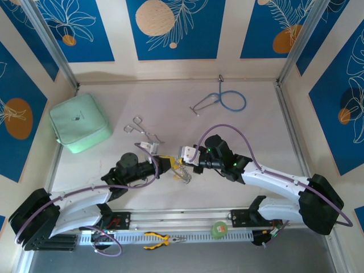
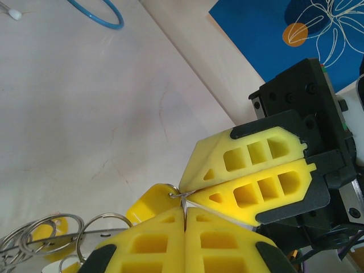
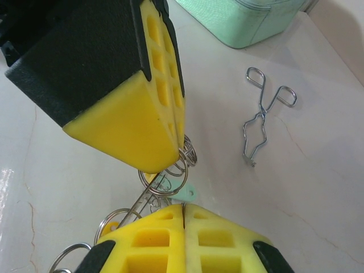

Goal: Put the keys on the keyring

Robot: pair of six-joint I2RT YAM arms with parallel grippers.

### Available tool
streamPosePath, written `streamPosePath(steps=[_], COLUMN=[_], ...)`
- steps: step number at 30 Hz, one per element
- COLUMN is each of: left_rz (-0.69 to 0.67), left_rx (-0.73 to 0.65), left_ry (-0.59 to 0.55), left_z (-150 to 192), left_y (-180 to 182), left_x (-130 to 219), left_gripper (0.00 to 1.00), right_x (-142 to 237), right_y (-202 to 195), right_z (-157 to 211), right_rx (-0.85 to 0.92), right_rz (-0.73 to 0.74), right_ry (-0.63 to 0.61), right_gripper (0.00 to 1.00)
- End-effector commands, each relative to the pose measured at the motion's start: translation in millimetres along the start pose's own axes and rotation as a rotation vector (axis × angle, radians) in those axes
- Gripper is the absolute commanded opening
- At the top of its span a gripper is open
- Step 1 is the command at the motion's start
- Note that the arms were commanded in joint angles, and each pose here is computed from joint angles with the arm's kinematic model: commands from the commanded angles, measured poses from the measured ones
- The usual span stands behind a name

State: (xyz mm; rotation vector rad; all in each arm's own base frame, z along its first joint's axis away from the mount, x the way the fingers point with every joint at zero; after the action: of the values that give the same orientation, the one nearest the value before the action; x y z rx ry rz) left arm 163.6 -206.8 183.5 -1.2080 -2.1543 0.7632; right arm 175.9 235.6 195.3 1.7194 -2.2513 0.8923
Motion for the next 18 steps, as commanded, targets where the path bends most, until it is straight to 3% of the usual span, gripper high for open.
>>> streamPosePath(steps=[1,18], left_rz=[0.065,0.065], left_rx=[-0.01,-0.004], left_ry=[-0.051,-0.065], left_z=[-15.0,-16.0], left_y=[-12.3,-12.1], left_x=[-1.0,-0.4], left_gripper=[0.0,0.0], right_x=[3.8,6.8], right_y=[-7.6,-5.4], right_z=[-17.2,-20.7], right_rx=[0.02,-0.008], right_rz=[0.028,-0.021], right_ry=[-0.061,-0.116], right_gripper=[0.0,0.0])
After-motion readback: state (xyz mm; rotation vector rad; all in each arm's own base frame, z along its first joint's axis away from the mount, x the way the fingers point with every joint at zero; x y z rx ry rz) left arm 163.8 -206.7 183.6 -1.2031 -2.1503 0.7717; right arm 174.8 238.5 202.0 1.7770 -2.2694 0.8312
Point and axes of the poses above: each hand's point on the last joint's axis, 136 mm out from that joint toward the fingers, its own x axis back along the fingers, its own y axis along the line the jaws close on, z = x × y, the point moved 8 cm from there along x, back along the fingers, and after that the axes turned 3 degrees about x, right-handed, at the moved point
